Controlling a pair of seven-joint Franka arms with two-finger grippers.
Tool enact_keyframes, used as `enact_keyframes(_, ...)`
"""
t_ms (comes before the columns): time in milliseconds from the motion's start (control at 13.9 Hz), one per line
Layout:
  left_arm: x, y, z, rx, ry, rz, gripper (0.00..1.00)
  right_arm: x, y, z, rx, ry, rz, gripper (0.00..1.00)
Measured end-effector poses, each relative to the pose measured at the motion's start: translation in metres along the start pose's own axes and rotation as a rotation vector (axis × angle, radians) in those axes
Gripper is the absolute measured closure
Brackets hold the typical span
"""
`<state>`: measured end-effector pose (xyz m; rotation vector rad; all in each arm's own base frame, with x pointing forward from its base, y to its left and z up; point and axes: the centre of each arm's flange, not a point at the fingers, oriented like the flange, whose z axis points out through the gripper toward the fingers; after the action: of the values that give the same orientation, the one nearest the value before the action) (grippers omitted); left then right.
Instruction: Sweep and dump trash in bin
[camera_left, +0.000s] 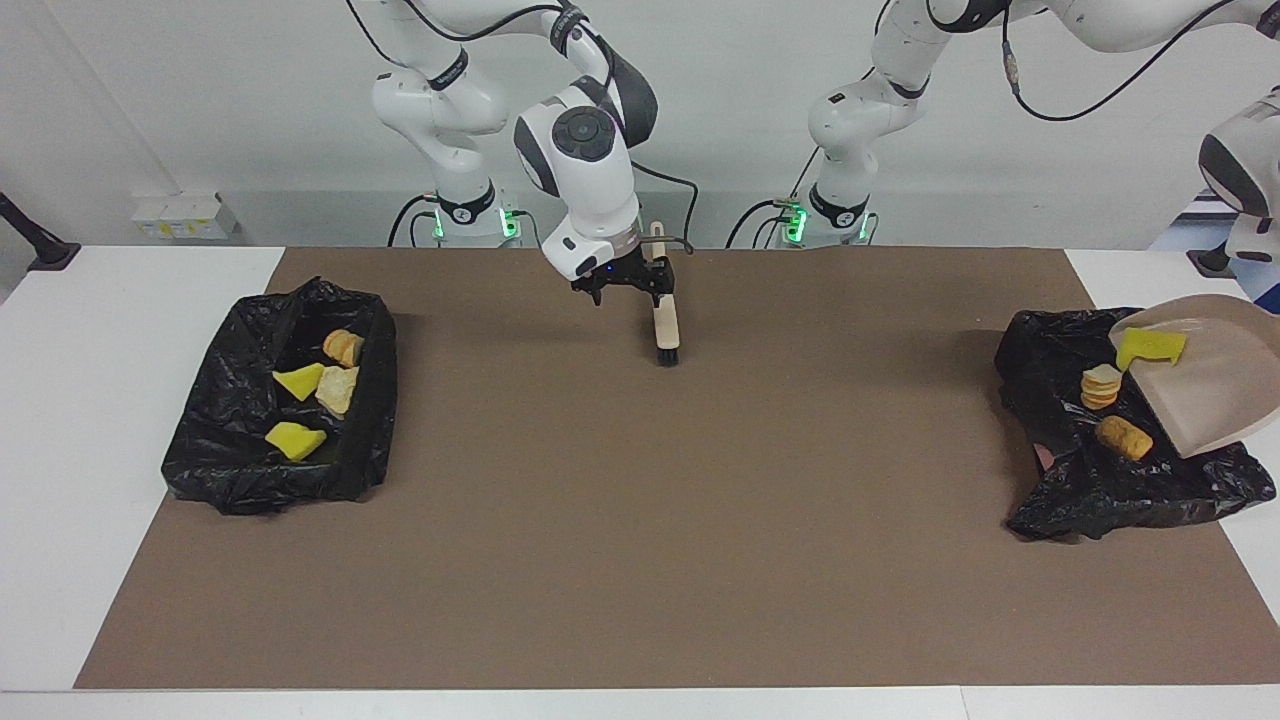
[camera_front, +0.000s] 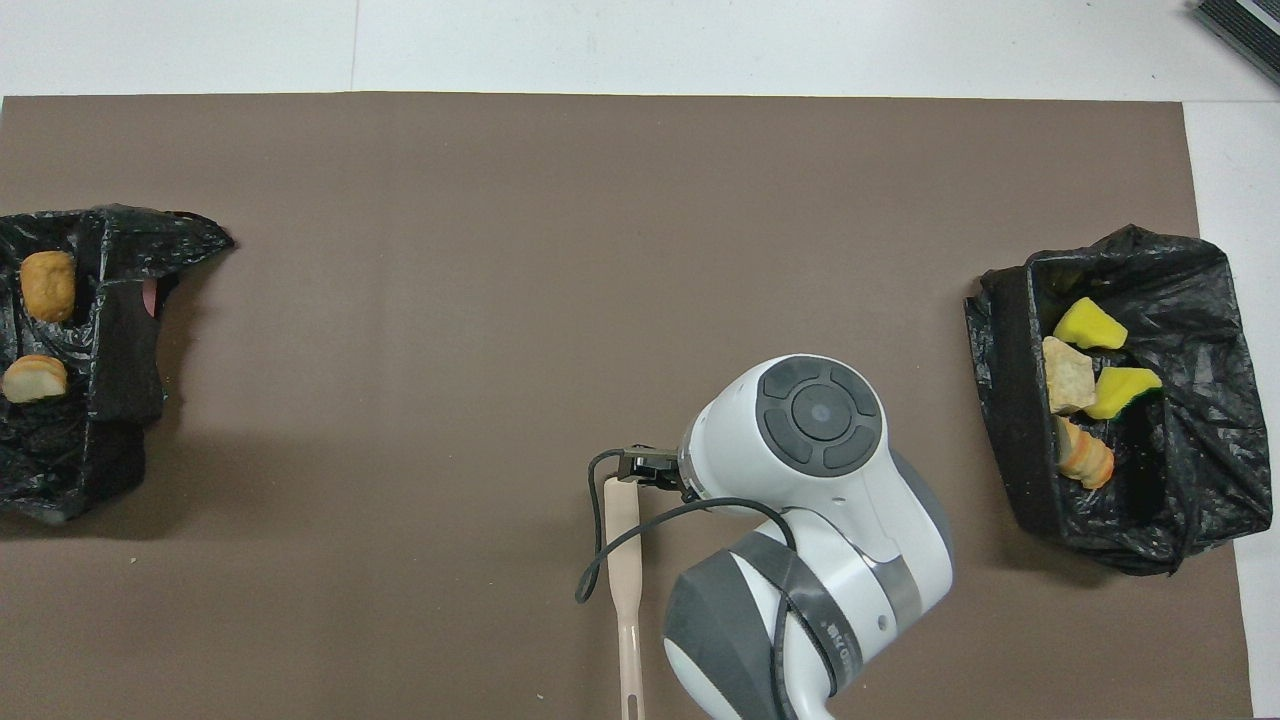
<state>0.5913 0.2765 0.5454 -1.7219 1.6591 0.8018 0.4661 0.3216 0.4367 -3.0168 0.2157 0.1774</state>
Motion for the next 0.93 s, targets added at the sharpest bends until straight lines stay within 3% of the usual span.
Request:
enact_keyframes(431,-0.021,0.018,-0.041,0.01,-0.042,-0.064,0.69,0.049,0.045,-0.063,0.017,0.129,0.094,0.0)
enact_keyframes(646,-0.003,0.022,-0.069,-0.025,0.076,-0.128,0.69,0.075,0.097,-0.129,0.01,0.161,0.158,0.0)
enact_keyframes(934,0.02,0.025,-0.083,-0.089,0.232,-0.261,0.69,0.081,0.169,-0.21,-0.033,0.173,0.126,0.0)
